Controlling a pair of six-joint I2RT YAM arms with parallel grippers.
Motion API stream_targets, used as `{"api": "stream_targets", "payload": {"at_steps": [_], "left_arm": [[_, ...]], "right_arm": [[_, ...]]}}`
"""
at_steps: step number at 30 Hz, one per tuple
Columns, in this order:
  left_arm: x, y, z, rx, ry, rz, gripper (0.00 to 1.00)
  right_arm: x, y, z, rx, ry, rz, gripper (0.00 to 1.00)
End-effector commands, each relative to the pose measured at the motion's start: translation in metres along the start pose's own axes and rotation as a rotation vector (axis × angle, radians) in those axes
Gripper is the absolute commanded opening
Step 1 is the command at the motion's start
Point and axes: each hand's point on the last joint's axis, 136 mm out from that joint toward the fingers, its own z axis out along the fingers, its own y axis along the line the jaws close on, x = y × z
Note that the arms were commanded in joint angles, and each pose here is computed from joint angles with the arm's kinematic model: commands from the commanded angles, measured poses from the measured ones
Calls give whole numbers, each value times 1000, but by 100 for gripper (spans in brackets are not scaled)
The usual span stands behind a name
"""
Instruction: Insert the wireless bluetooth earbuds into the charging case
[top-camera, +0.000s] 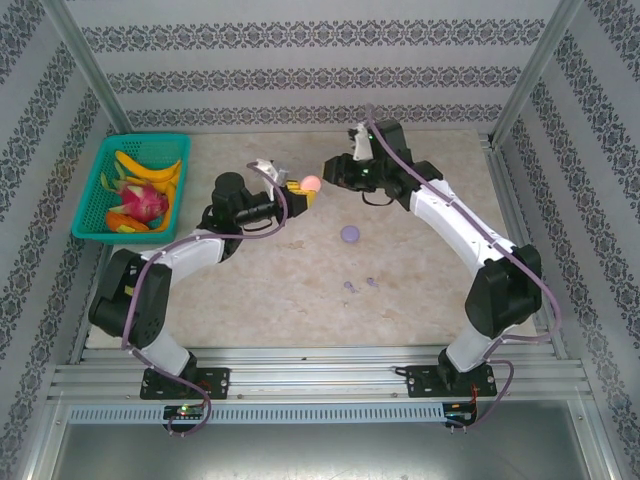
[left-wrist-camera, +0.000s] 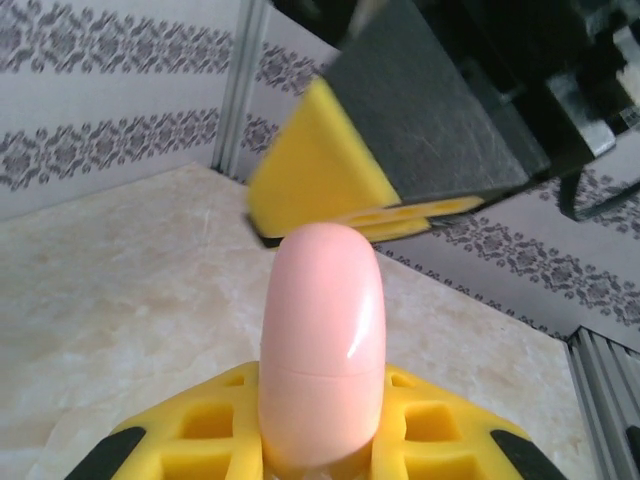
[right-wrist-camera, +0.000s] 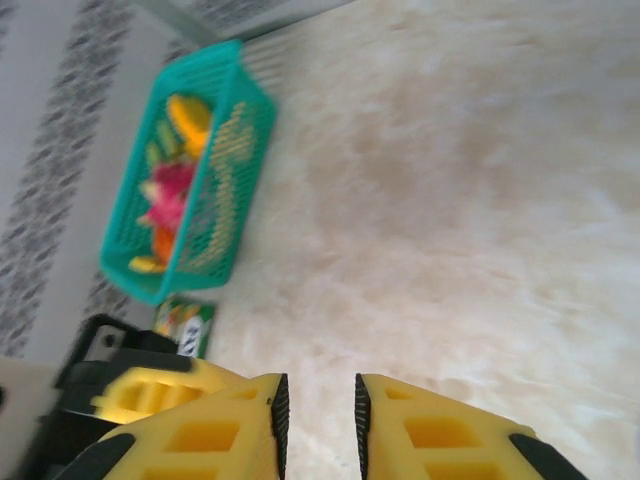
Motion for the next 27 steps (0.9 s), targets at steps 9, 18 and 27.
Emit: {"api": "stream_targets", "payload": {"at_steps": [9,18,27], "left_arm": [[97,88,38,-264,336,-593,0],[133,121,49,-330,485,-889,6],[168,148,37,-414,507,-1065,17]], "right_arm": [[27,-89,-5,237,-25,128,35],[55,-126,8,349,46,175,43],[71,-150,9,462,74,192,51]]}}
